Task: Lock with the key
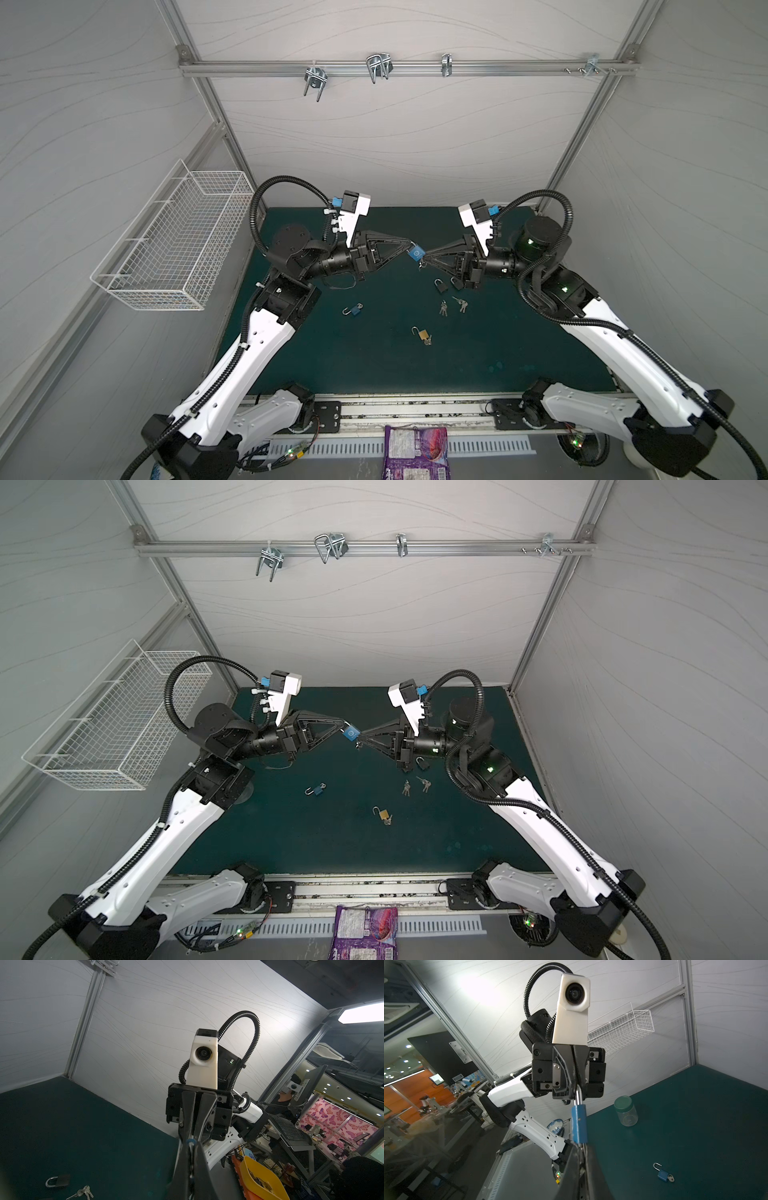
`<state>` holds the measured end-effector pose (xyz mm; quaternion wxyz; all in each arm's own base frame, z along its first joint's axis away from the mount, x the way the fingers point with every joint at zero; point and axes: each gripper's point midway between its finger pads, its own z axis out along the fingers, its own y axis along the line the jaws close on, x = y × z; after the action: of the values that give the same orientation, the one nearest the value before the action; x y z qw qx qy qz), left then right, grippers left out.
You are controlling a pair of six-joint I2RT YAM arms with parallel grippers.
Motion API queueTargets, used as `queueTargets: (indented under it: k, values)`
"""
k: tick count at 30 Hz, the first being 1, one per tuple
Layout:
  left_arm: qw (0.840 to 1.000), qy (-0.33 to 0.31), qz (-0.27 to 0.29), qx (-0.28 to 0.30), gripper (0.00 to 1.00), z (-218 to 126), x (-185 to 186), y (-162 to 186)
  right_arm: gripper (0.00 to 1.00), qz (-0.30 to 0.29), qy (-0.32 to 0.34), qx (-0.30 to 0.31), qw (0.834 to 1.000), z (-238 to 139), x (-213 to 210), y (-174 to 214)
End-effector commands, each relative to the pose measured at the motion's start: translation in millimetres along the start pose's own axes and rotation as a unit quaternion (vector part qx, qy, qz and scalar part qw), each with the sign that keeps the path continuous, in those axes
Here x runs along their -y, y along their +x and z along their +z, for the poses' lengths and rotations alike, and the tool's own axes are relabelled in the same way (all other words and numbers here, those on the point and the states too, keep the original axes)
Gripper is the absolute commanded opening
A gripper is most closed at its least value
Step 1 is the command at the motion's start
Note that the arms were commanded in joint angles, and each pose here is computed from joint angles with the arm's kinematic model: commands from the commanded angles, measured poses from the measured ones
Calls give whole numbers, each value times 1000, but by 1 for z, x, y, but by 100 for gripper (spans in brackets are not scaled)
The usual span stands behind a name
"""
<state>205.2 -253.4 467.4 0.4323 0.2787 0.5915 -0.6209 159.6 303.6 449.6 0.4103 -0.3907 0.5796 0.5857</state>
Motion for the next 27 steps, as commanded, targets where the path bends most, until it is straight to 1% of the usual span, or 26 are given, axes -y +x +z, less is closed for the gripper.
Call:
queueTargets:
  k: [1, 6, 11, 13, 17, 18, 19, 21, 23, 27]
  values:
    - [999, 17, 41, 23, 0, -4, 21, -18, 0, -7, -5, 3, 1000, -5, -6, -1]
    - [998, 12, 50, 41, 0, -7, 23, -27, 0, -2, -5, -10, 1000, -7, -6, 10]
    - [996, 18, 54, 70, 0, -13, 28, -44, 0, 4, -12, -31, 999, -10, -8, 24]
    - [994, 26, 64, 83, 0, -15, 34, -52, 0, 6, -7, -41, 999, -11, -6, 30]
    - [994, 25, 68, 87, 0, -15, 36, -56, 0, 10, 10, -51, 999, -17, 0, 41]
    - [994, 19, 71, 84, 0, -15, 34, -55, 0, 12, 24, -54, 998, -19, 5, 45]
    - [995, 3, 61, 75, 0, -14, 25, -50, 0, 13, 44, -60, 997, -21, 11, 49]
    - [996, -46, 58, 52, 0, -14, 5, -39, 0, 24, 118, -89, 989, -28, 38, 67]
    - [994, -97, 48, 25, 0, -17, -17, -25, 0, 34, 192, -129, 972, -38, 65, 90]
    - [979, -202, 5, -16, 0, -27, -70, 9, 0, 81, 293, -182, 935, -59, 107, 140]
